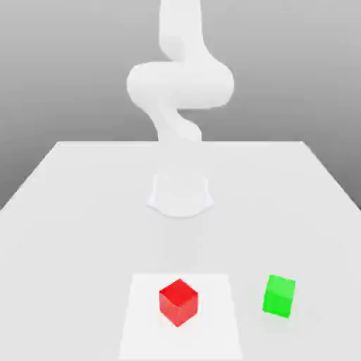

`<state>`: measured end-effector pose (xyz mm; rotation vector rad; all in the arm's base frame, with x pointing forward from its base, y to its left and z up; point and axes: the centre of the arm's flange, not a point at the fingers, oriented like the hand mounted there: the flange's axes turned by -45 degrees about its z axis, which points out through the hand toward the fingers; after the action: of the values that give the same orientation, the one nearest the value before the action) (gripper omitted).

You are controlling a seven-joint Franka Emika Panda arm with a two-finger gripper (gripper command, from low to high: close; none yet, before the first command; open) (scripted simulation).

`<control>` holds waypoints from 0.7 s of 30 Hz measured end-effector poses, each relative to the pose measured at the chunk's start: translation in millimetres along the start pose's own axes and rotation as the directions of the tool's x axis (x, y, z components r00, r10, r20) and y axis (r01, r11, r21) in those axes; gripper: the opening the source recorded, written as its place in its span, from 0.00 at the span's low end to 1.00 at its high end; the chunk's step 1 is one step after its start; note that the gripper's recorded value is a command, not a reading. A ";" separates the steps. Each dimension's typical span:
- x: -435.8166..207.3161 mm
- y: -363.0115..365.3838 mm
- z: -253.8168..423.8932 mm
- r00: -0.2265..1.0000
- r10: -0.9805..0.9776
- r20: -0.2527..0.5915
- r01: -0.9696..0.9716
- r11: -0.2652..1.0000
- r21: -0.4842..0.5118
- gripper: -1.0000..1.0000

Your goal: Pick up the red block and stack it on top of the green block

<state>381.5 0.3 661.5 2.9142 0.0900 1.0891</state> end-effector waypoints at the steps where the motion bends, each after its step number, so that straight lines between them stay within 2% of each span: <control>1: -4.7 -0.6 26.4 0.999 -0.036 0.038 0.036 0.999 0.001 0.50; 6: -43.9 -2.9 140.4 0.958 -0.199 0.206 0.194 0.980 0.043 0.50; 12: -122.4 -6.5 252.0 0.847 -0.382 0.370 0.345 0.924 0.166 0.50; 17: -207.4 -11.6 320.4 0.717 -0.526 0.457 0.424 0.850 0.313 0.50; 21: -274.2 -17.2 357.5 0.621 -0.616 0.485 0.449 0.786 0.425 0.50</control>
<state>408.7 -2.8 211.4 2.9402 1.0886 0.0213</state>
